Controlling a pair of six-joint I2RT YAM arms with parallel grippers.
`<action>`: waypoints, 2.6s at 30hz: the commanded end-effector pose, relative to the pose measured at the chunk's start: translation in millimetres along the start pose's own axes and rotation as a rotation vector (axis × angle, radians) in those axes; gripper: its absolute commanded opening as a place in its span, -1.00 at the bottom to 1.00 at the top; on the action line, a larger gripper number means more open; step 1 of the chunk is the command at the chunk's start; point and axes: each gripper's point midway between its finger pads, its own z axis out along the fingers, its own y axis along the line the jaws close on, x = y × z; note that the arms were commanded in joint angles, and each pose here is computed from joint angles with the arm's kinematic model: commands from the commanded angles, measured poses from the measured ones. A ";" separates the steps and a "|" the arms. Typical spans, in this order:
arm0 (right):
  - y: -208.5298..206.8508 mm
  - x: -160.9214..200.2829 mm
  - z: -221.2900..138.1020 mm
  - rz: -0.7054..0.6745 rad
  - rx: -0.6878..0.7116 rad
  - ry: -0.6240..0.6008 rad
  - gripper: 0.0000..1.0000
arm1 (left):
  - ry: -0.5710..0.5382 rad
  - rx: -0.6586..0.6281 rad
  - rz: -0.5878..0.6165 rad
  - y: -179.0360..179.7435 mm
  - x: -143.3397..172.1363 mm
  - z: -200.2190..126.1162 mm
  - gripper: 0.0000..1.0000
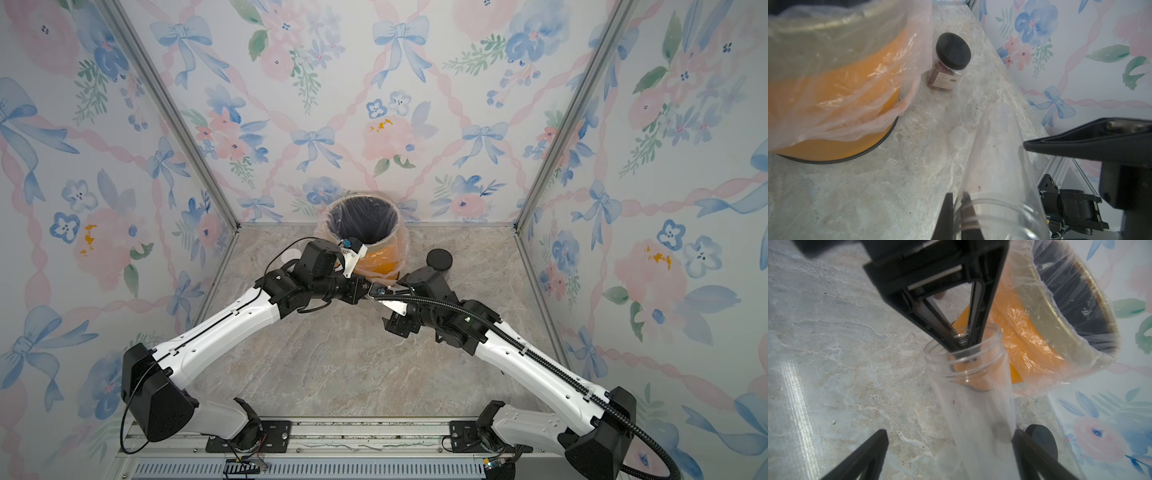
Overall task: Empty the moldy dried flower tea in the jars
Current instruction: Place the jar at the center of the board.
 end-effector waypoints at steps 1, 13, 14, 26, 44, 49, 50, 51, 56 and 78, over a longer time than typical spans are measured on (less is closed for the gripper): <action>-9.4 -14.4 9.2 -0.058 0.046 -0.035 0.86 | 0.008 0.036 0.024 -8.3 0.9 -2.8 -1.00; -15.7 -5.4 39.9 -0.097 0.097 -0.006 0.67 | 0.024 0.078 0.023 -14.4 4.2 -4.4 -1.00; -16.0 -5.9 40.9 -0.092 0.097 -0.012 0.63 | 0.020 0.079 0.023 -14.4 3.3 -5.5 -1.00; -12.0 0.4 45.5 -0.029 0.063 -0.053 0.35 | 0.008 0.105 0.004 -12.8 -2.2 -13.6 -1.00; -21.7 2.2 39.4 0.056 0.047 -0.134 0.14 | 0.012 0.156 -0.013 -15.6 -3.3 -20.6 -0.99; -18.9 -0.3 38.5 0.096 0.033 -0.164 0.02 | 0.000 0.146 -0.020 -14.1 -7.8 -21.7 -0.79; -19.3 -1.5 37.4 0.111 0.032 -0.175 0.01 | -0.003 0.144 -0.021 -14.0 -8.9 -22.3 -0.71; -19.0 -2.3 37.1 0.125 0.029 -0.184 -0.01 | -0.007 0.141 -0.021 -13.8 -10.1 -22.6 -0.65; -26.7 0.4 35.0 0.229 0.039 -0.233 -0.07 | -0.037 0.125 -0.021 -11.4 -18.4 -29.2 -0.37; -201.7 151.0 -19.8 0.844 0.550 -0.608 -0.23 | -0.177 -0.045 -0.007 24.9 -35.0 -64.9 0.68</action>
